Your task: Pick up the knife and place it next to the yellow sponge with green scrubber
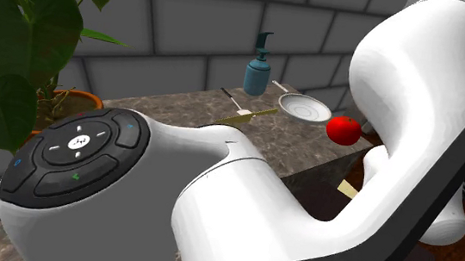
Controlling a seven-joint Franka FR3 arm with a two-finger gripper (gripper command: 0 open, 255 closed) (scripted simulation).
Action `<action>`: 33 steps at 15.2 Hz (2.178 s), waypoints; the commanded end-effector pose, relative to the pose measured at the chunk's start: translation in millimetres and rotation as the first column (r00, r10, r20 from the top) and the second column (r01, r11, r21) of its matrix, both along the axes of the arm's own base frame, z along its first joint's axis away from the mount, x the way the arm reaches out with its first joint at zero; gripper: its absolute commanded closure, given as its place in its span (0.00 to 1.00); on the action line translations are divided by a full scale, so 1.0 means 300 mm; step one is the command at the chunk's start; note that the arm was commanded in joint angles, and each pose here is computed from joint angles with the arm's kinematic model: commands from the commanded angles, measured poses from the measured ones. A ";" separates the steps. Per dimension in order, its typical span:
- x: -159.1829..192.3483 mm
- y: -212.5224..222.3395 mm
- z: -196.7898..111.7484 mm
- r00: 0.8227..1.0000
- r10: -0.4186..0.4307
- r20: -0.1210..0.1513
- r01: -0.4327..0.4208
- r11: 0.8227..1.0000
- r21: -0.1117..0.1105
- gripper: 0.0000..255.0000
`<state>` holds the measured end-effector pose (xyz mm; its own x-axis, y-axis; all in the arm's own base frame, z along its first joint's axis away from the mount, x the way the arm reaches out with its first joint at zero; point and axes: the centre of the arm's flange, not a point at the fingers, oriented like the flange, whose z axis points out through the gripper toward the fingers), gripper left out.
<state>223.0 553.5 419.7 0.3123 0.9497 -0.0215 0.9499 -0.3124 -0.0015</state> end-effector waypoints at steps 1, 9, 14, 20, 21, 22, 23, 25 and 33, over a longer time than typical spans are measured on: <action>0.002 -0.002 -0.034 1.000 0.000 0.000 0.000 1.000 0.001 1.00; 0.002 -0.002 -0.166 1.000 0.000 0.000 0.000 1.000 0.001 1.00; 0.002 -0.002 -0.166 1.000 0.000 0.000 0.000 1.000 0.001 1.00; 0.002 -0.002 -0.166 1.000 0.000 0.000 0.000 1.000 0.000 0.00; 0.002 -0.002 -0.166 1.000 0.000 0.000 0.000 1.000 0.000 0.00; 0.002 -0.002 -0.166 1.000 0.000 0.000 0.000 1.000 0.000 0.00; 0.002 -0.001 -0.122 1.000 0.000 0.000 0.000 1.000 0.001 0.00; 0.003 0.000 -0.034 1.000 0.000 0.000 0.000 1.000 0.001 0.00; 0.003 0.001 0.001 1.000 0.000 0.000 0.000 1.000 0.001 0.00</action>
<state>223.9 553.8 419.8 0.3123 0.9498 -0.0208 0.9500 -0.3123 -0.0014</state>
